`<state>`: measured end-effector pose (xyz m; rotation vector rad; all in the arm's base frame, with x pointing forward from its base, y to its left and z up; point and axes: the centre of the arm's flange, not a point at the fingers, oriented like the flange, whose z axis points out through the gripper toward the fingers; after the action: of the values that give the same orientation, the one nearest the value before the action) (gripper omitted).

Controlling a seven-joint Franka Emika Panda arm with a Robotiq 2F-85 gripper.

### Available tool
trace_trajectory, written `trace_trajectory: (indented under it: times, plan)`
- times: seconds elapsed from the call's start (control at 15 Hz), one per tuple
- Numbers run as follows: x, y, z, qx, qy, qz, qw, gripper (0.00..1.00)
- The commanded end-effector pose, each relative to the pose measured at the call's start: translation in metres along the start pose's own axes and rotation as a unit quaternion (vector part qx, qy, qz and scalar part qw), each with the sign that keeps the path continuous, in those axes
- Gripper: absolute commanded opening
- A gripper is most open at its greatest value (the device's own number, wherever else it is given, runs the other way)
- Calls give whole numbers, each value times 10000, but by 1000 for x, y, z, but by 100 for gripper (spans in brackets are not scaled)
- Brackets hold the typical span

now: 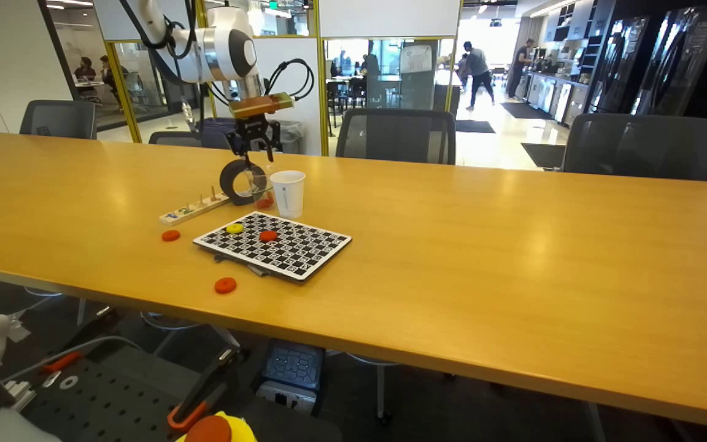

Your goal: Put the yellow circles into the white cup and the orange circles into the transparent cup.

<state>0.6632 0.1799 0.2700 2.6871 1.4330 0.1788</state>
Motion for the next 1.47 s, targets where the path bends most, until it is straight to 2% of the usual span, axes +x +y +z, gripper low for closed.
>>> trace_trajectory:
  times: [0.0,0.07,0.2,0.6,0.8,1.07,1.4]
  plan:
    - [-1,-4,-13,130,-81,94,9998,97]
    - [-3,-7,-14,164,-104,92,9998,100]
    - [-9,-25,-20,161,-127,148,9997,100]
    - [-22,-104,-32,157,-126,258,9995,100]
    - [-30,-146,-23,189,-132,271,9994,100]
    - [-41,-196,-1,36,-32,291,9996,100]
    - [-46,-235,26,83,16,336,9994,100]
